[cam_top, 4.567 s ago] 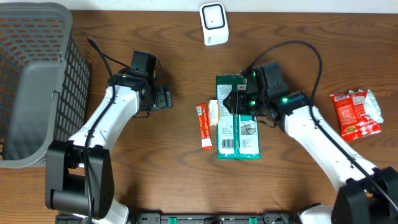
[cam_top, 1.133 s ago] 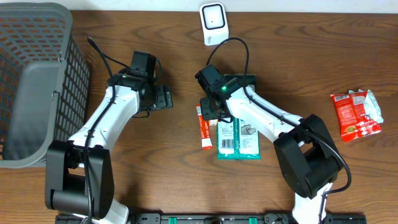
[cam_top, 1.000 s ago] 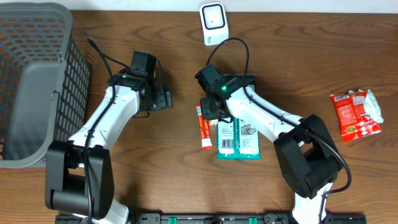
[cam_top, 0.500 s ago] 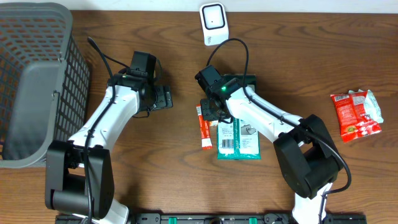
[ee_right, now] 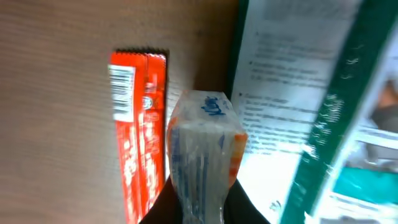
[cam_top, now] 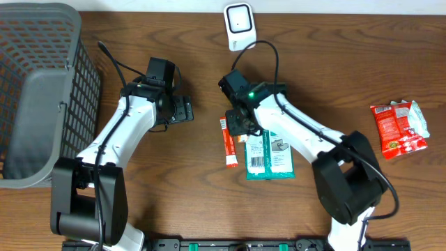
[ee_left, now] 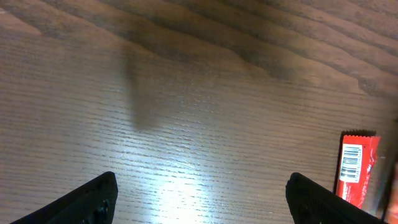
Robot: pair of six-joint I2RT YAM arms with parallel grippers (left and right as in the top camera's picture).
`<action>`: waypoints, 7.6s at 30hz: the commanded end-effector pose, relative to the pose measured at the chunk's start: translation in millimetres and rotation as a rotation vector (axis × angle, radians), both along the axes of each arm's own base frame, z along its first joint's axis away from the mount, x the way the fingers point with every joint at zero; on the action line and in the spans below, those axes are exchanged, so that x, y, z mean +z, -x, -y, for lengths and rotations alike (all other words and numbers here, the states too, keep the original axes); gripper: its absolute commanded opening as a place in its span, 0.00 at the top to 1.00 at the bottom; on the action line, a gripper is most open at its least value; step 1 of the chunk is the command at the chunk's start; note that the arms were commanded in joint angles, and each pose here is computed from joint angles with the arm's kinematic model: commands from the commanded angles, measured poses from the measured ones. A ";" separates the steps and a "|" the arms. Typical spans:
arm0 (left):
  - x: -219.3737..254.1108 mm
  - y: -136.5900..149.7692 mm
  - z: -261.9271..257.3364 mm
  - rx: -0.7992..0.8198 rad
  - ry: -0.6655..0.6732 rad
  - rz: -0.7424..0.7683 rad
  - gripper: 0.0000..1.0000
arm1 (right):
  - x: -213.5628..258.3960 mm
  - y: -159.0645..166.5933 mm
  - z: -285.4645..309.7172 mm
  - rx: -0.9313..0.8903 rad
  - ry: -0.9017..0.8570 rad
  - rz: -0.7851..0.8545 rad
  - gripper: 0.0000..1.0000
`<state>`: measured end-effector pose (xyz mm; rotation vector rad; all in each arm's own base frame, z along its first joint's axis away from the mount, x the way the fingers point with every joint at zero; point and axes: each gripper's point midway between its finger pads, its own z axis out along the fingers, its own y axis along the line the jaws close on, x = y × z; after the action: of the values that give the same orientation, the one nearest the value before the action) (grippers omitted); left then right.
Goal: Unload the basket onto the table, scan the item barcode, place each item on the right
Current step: 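Carry the Kleenex pack up toward the white scanner with right gripper, then hold the Kleenex pack under the white scanner with right gripper, then carry the Kleenex pack to the right edge and release it, then move the right gripper back toward the gloves pack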
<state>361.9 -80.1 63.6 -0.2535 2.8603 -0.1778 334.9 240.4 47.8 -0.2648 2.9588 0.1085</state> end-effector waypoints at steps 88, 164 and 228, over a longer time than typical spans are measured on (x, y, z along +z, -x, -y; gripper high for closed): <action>8.4 -3.8 -3.5 0.013 -0.012 0.025 0.13 | 55.6 -303.6 1.1 -0.184 -0.305 0.553 0.99; 5.0 -1.0 -4.1 0.013 -0.015 0.010 0.13 | -32.1 -20.5 317.4 -0.416 0.397 -0.291 0.36; 7.9 5.0 43.5 -0.113 0.057 0.024 0.89 | -45.1 -18.9 164.1 -0.152 -0.540 -0.330 0.39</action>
<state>358.1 -101.4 64.4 -0.1819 2.8667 -0.2243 360.0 59.1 9.1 0.1210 3.1461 0.8299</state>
